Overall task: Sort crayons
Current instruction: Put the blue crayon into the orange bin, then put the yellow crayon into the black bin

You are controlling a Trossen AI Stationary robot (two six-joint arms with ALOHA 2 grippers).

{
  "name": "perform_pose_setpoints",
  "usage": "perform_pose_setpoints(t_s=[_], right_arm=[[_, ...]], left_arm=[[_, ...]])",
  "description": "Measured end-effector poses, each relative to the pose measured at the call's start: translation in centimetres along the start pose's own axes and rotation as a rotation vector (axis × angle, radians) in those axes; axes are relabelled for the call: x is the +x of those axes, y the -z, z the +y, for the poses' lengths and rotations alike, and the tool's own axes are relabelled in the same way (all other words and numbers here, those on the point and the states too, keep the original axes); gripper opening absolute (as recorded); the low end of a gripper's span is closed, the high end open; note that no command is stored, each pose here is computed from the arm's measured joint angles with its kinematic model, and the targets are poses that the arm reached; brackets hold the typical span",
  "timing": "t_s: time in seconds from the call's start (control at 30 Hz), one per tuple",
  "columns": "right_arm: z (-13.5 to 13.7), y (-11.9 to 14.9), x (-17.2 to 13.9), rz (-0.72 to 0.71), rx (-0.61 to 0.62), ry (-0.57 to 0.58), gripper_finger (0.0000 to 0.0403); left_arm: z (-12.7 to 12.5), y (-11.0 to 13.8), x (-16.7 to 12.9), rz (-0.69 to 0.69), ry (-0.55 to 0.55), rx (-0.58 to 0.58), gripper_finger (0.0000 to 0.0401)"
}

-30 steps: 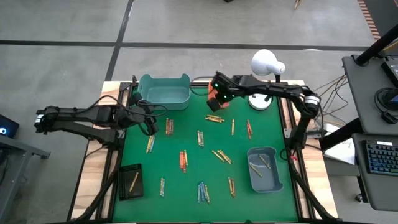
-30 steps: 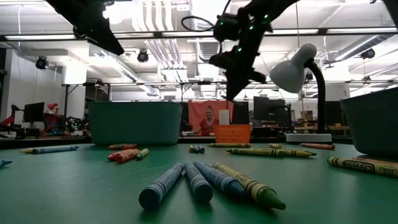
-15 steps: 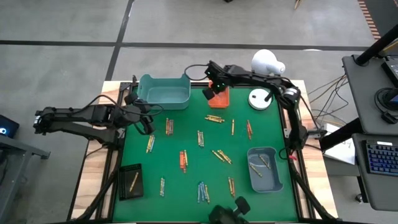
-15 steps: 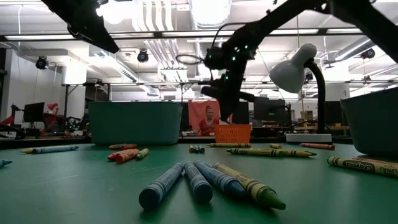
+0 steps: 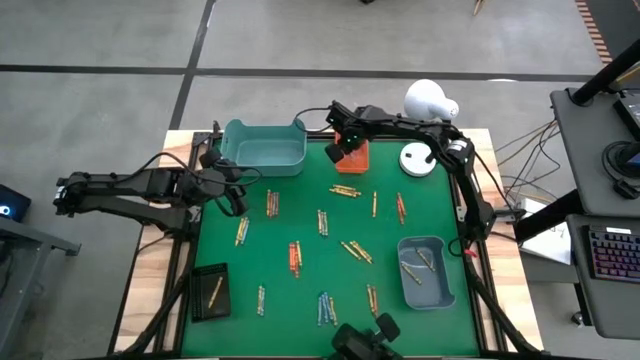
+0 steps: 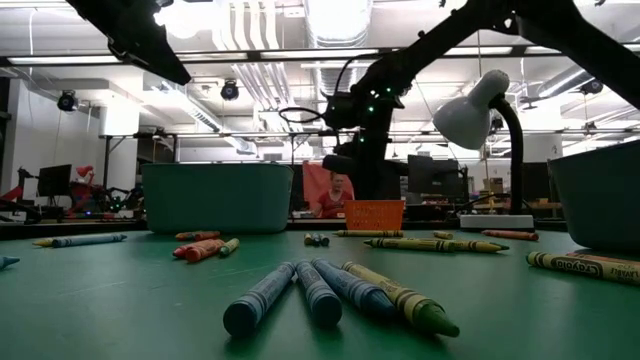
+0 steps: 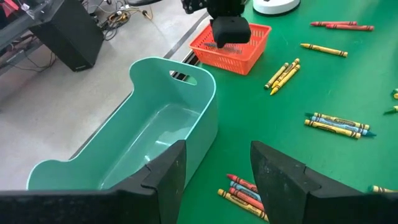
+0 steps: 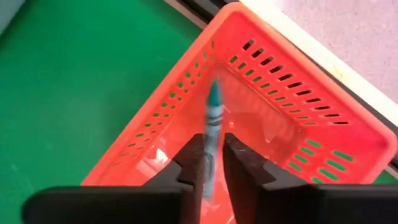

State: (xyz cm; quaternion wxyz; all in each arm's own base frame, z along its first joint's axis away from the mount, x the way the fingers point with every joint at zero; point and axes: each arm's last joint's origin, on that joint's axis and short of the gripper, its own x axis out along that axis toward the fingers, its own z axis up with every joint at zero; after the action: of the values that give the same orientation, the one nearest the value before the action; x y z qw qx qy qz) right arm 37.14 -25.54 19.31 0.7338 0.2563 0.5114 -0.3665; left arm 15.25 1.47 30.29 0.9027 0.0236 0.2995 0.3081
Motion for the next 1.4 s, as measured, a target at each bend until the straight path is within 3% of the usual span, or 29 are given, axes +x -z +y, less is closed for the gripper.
perform_pose_setpoints(t_s=[0.17, 0.33, 0.57, 0.67, 1.0, 1.2, 1.4], right_arm=[[-0.1, 0.1, -0.3, 0.003, -0.015, 0.006, 0.0102], [-0.1, -0.1, -2.5, -0.045, -0.060, -0.011, 0.0129], [1.2, 0.3, -7.7, -0.154, -0.194, -0.062, 0.0130], [2.6, 1.2, -10.3, -0.203, -0.264, -0.090, 0.0124], [7.1, 8.0, -16.0, -0.313, -0.473, -0.215, 0.0102], [7.2, 12.6, -17.1, -0.395, -0.509, -0.296, 0.0093], [5.4, 15.9, -16.9, -0.529, -0.559, -0.340, 0.0088]], left_arm=[[0.0, 0.0, 0.0, 0.000, 0.000, -0.018, 0.0162], [0.0, 0.0, 0.0, 0.001, 0.000, -0.050, 0.0162], [0.0, 0.0, 0.0, -0.001, 0.003, -0.221, 0.0162], [-0.2, 0.0, 0.0, 0.021, 0.068, -0.293, 0.0162], [-1.4, 0.1, 0.4, 0.124, 0.224, -0.471, 0.0162], [-2.9, 0.3, 1.2, 0.186, 0.230, -0.520, 0.0162], [-4.2, 0.8, 2.7, 0.275, 0.193, -0.529, 0.0162]])
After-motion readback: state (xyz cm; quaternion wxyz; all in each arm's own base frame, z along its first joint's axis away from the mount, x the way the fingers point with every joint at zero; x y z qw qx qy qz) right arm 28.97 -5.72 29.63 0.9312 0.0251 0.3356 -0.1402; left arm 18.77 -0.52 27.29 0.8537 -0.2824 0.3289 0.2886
